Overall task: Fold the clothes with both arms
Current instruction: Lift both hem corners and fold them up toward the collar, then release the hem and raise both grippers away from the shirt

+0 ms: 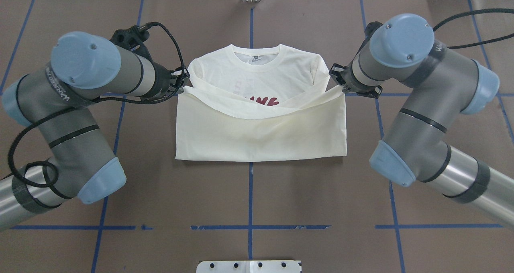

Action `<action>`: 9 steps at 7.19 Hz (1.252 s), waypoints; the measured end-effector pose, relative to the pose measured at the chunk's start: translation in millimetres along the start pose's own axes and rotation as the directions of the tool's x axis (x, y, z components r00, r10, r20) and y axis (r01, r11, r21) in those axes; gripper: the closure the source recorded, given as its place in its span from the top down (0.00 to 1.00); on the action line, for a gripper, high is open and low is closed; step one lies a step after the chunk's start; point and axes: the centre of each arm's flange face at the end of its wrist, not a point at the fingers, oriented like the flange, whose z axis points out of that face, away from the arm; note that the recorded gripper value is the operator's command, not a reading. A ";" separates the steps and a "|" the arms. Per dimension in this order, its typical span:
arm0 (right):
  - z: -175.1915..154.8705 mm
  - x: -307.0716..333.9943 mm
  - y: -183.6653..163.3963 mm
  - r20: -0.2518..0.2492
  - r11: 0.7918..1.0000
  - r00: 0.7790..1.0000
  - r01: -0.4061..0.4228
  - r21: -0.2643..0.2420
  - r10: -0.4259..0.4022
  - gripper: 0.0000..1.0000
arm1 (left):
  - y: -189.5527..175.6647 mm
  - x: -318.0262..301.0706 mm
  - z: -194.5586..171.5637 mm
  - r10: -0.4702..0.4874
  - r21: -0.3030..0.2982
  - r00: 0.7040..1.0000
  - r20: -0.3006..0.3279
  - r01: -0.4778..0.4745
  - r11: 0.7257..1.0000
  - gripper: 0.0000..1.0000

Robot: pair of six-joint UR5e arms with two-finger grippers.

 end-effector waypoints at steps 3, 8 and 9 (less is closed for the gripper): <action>56.8 -30.6 -43.4 -0.025 0.999 0.999 0.027 0.022 -0.027 0.00 | -30.2 -3.0 62.0 0.010 0.056 1.000 0.006 -0.010 0.998 0.00; 109.7 -24.4 -61.2 -0.053 0.998 0.997 0.061 0.031 -0.059 0.00 | -41.4 -6.9 105.4 0.054 0.073 0.997 0.050 -0.058 0.996 0.18; 113.1 -23.5 -62.2 -0.054 0.997 0.997 0.063 0.034 -0.061 0.02 | -42.6 -8.2 111.4 0.064 0.073 0.997 0.053 -0.067 0.995 0.36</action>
